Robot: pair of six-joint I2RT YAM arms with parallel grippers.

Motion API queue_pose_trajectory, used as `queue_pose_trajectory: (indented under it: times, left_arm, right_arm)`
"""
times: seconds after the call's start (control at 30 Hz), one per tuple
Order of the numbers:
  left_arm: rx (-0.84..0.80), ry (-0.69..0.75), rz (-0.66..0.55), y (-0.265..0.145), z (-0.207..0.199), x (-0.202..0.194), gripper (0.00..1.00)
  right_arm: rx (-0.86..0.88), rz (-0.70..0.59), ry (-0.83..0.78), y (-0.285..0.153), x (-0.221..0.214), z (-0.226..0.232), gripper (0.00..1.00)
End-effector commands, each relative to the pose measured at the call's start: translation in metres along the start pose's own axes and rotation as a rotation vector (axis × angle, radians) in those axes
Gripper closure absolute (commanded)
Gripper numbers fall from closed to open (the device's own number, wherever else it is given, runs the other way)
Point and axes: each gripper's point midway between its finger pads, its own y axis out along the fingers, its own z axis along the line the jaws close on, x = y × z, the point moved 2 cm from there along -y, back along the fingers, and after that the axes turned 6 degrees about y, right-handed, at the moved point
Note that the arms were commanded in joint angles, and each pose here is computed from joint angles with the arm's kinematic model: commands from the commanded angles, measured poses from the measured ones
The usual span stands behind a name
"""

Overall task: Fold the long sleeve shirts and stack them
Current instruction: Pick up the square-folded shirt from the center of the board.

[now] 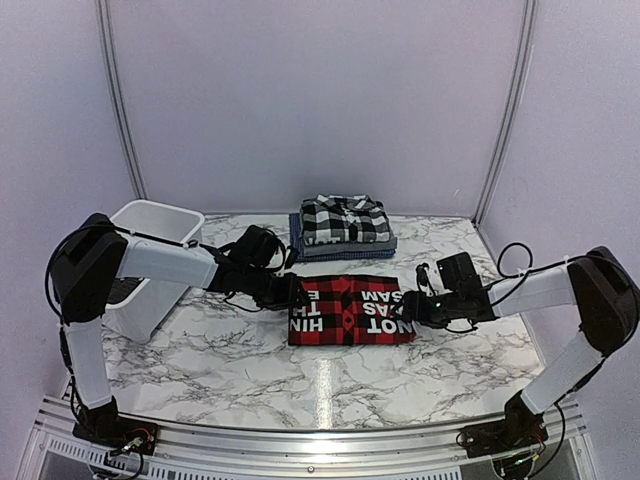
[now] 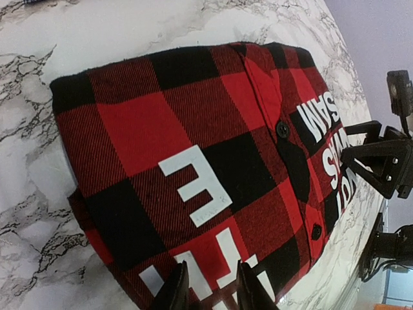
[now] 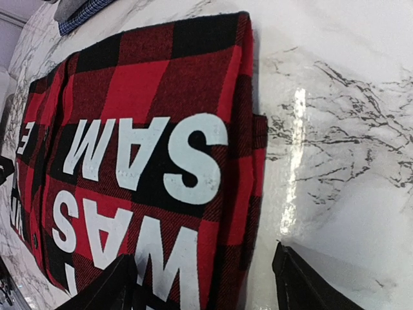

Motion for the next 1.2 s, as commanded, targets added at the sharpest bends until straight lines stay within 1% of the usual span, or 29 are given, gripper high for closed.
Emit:
queue_pose_trajectory:
  times: [0.0,0.17,0.33,0.47,0.5,0.57,0.67,0.77,0.8,1.0,1.17]
  left_arm:
    - [-0.002,0.008,-0.003,-0.009,-0.006,-0.002,0.73]
    - [0.037,0.0,-0.007,-0.011,0.002,-0.008,0.73]
    - [0.049,-0.006,0.005,-0.008,0.007,-0.013,0.73]
    - [0.047,-0.005,0.015,-0.003,0.007,-0.015,0.73]
    - [0.046,-0.005,0.016,-0.002,0.007,-0.015,0.73]
    - [0.048,-0.006,0.017,0.0,0.008,-0.014,0.73]
    - [0.047,-0.005,0.021,0.002,0.007,-0.015,0.73]
    - [0.046,-0.003,0.013,0.001,0.006,-0.012,0.74]
    - [0.044,-0.002,0.011,0.001,0.005,-0.011,0.74]
    - [0.031,0.003,-0.009,-0.004,-0.002,-0.003,0.76]
    - [0.021,0.007,-0.024,-0.008,-0.007,0.002,0.76]
  right_arm:
    - [0.061,0.009,0.028,0.005,-0.001,0.003,0.29]
    - [0.084,0.033,0.048,0.014,-0.006,0.002,0.33]
    - [0.065,0.055,0.071,0.022,-0.013,-0.005,0.42]
    - [0.031,0.078,0.059,0.03,-0.021,-0.005,0.5]
    - [0.022,0.082,0.053,0.032,-0.022,-0.004,0.54]
    - [-0.008,0.088,0.048,0.035,-0.024,-0.006,0.64]
    - [-0.033,0.079,0.044,0.034,-0.02,-0.005,0.85]
    - [-0.051,0.045,0.017,0.023,-0.005,0.004,0.98]
    - [-0.055,0.032,0.004,0.02,0.001,0.008,1.0]
    - [-0.115,-0.037,-0.107,-0.018,0.039,0.039,1.0]
    - [-0.227,-0.057,-0.187,-0.043,0.059,0.041,1.0]
